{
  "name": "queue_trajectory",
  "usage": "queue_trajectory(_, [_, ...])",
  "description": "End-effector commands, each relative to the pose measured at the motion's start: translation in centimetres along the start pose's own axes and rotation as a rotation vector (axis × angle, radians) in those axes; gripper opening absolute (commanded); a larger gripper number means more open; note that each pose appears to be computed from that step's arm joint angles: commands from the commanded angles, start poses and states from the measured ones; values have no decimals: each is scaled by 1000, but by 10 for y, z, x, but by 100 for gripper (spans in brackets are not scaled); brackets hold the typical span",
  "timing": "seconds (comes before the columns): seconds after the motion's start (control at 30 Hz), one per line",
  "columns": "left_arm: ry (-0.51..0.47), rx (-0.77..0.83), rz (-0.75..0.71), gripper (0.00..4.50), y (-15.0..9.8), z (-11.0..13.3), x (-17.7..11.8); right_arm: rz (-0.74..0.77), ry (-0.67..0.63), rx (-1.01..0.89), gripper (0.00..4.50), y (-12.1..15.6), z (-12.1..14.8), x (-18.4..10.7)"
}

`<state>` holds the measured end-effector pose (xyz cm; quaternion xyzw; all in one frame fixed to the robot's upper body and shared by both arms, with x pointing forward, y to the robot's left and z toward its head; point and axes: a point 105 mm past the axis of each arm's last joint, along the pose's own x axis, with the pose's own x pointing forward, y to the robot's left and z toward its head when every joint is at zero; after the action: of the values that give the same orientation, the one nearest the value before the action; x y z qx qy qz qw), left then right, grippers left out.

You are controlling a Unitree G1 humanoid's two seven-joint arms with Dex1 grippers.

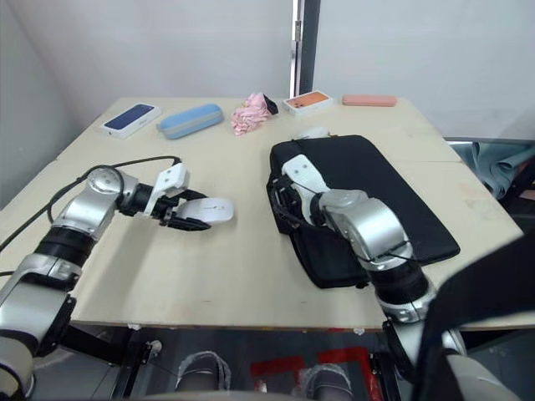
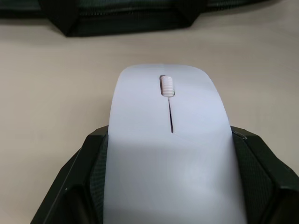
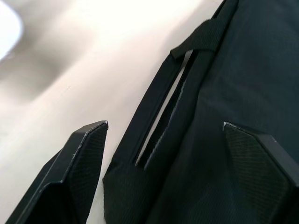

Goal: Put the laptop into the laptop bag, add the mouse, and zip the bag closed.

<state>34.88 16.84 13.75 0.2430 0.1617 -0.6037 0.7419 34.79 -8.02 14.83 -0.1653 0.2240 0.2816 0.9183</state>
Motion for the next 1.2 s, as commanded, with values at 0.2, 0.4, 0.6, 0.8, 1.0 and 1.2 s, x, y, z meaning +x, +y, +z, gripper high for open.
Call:
queue_trajectory(0.2, [-47,44,22,287,-2,16,-2,57,-136,-6,417,8,37,8])
queue_trajectory(0.4, [-54,41,30,287,-2,20,-1,-110,-105,-81,417,-33,36,10])
queue_trajectory(0.6, [-58,42,25,287,-2,21,1,-189,-15,-245,417,-40,20,19])
queue_trajectory(0.8, [-65,40,27,287,-2,23,2,-182,-19,-232,417,-31,24,23])
queue_trajectory(1.0, [-78,29,23,287,-5,22,6,-183,-16,-225,417,-21,31,17])
queue_trajectory(1.2, [-88,22,19,287,-7,22,11,-264,57,-308,417,-33,11,22])
